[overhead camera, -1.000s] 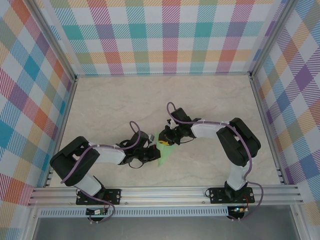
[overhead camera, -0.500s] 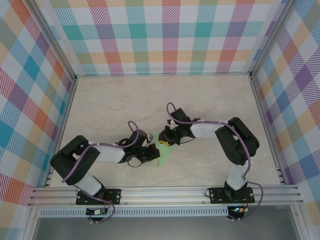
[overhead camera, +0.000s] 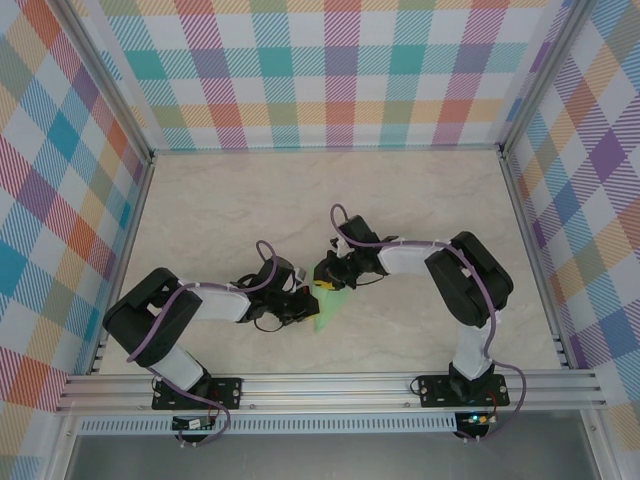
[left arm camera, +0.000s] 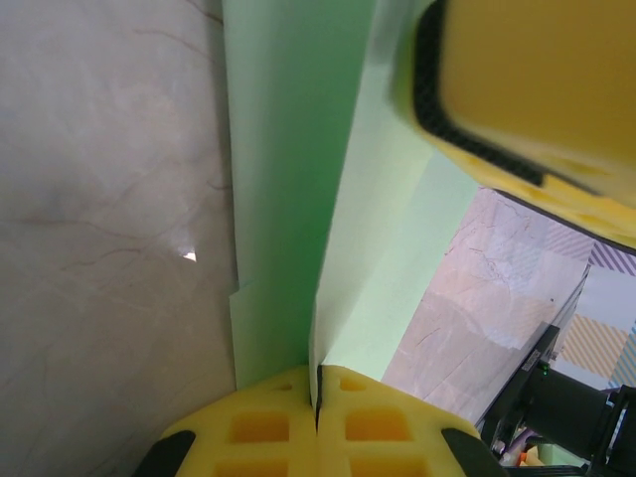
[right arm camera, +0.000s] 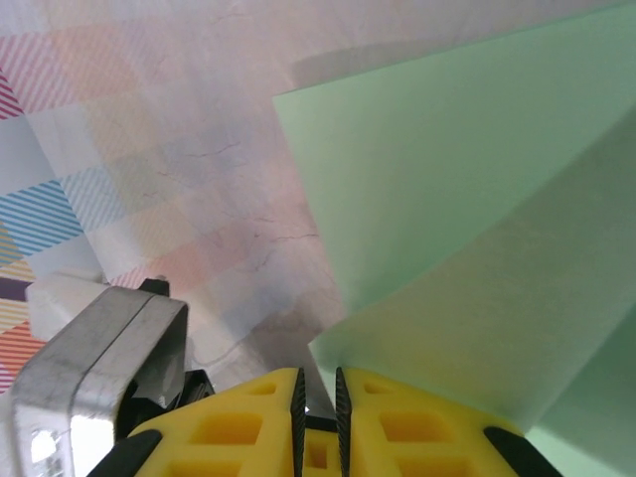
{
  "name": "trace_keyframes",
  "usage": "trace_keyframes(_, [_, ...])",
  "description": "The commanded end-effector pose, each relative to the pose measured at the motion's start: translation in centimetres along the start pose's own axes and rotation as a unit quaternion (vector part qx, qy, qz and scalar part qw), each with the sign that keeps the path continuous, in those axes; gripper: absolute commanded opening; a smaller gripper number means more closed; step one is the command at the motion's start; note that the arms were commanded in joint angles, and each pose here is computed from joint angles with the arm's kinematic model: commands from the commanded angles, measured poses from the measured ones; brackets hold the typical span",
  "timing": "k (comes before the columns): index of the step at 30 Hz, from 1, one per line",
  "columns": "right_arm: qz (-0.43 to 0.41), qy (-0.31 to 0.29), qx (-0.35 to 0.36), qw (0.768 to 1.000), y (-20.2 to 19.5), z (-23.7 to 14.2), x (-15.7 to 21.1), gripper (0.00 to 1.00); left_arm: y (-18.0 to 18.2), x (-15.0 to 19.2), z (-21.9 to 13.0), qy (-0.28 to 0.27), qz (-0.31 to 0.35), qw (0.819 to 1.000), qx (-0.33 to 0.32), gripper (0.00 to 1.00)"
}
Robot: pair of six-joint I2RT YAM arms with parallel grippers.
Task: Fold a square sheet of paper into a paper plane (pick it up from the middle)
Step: Fourth fold the wing at the center of the table.
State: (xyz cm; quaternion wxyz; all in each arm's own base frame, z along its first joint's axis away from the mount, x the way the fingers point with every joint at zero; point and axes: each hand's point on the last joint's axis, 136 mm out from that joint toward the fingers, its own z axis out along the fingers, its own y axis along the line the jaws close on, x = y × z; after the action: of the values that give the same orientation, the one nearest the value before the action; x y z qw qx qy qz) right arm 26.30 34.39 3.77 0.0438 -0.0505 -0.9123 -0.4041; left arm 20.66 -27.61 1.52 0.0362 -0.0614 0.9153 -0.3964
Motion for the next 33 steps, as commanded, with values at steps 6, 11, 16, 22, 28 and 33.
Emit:
trace_keyframes(6, [0.004, 0.01, 0.024, 1.0, -1.6, 1.3, 0.0, 0.18, 6.9, 2.2, -0.2, 0.026, -0.049, 0.991, -0.124, 0.03])
trace_keyframes(11, [0.009, 0.016, 0.042, 0.999, -2.9, 1.7, 0.3, 0.18, 6.4, 2.2, -0.7, 0.031, -0.03, 0.991, -0.127, 0.1])
trace_keyframes(16, [0.01, 0.019, 0.052, 0.998, -3.7, 1.9, 0.5, 0.17, 5.0, 2.2, -1.1, 0.032, -0.012, 0.994, -0.105, 0.16])
trace_keyframes(22, [0.011, 0.022, 0.062, 0.998, -4.4, 2.0, 0.8, 0.17, 3.4, 2.0, -1.8, 0.023, 0.004, 0.996, -0.082, 0.17])
trace_keyframes(28, [0.011, 0.022, 0.069, 0.997, -4.8, 1.9, 0.9, 0.17, 2.5, 2.1, -1.8, 0.026, 0.013, 0.998, -0.062, 0.12])
trace_keyframes(33, [0.013, 0.023, 0.075, 0.997, -5.2, 2.0, 1.0, 0.17, 1.8, 2.4, -1.4, 0.034, 0.018, 0.999, -0.039, 0.08])
